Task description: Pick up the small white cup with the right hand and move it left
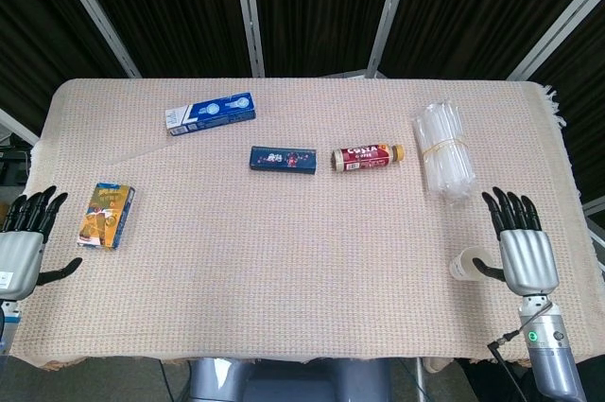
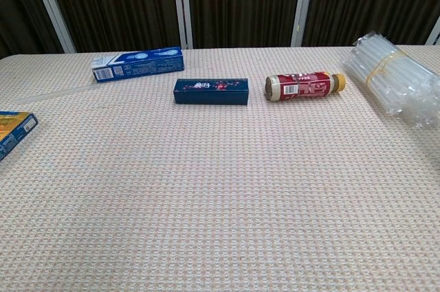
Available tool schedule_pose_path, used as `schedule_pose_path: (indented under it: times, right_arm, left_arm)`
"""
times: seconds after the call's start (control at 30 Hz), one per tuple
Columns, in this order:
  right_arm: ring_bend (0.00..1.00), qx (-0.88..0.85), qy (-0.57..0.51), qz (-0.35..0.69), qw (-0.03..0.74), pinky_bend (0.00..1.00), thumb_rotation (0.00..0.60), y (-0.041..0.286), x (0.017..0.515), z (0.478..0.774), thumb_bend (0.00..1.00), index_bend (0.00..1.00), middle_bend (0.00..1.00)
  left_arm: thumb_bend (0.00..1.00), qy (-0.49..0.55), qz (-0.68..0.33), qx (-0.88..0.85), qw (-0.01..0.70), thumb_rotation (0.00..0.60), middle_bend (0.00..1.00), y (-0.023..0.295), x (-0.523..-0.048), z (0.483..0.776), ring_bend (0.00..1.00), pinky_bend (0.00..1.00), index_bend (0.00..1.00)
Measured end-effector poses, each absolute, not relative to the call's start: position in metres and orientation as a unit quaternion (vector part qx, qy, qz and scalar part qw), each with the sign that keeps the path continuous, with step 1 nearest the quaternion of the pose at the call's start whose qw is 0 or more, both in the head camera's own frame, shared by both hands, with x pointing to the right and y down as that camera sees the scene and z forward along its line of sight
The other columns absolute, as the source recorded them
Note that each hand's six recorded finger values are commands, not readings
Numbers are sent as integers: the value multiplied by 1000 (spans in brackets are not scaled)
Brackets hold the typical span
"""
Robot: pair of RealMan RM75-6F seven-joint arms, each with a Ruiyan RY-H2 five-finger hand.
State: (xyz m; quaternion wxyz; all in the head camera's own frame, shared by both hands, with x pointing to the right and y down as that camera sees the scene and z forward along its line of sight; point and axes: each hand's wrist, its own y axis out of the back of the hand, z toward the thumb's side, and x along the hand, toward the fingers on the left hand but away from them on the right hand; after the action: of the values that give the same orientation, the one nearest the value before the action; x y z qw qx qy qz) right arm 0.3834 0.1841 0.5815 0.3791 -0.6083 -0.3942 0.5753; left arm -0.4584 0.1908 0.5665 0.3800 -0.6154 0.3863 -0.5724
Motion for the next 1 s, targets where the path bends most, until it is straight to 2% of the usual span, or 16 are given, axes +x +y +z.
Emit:
schedule_pose_path:
  times: [0.17,0.43,0.77,1.0]
  right_arm:
    - [0,-647,-362,582,333,0,600,192,372,569,0,11,0]
    - [0,-680,-299,604,290,0,600,210,359,561,0,94,0]
    - [0,-660,-273,630,306,0,600,209,359,589,12,184,0]
    - [0,-644,-251,649,319,0,600,203,358,610,55,206,0]
  left_arm:
    - [112,384,-572,-616,382,600,0,190,-457,567,0,0,0]
    - [113,382,-571,-617,383,600,0,188,-456,567,0,0,0]
    - [110,381,-571,-616,385,600,0,188,-456,568,0,0,0]
    - [111,381,-572,-615,386,600,0,188,-456,568,0,0,0]
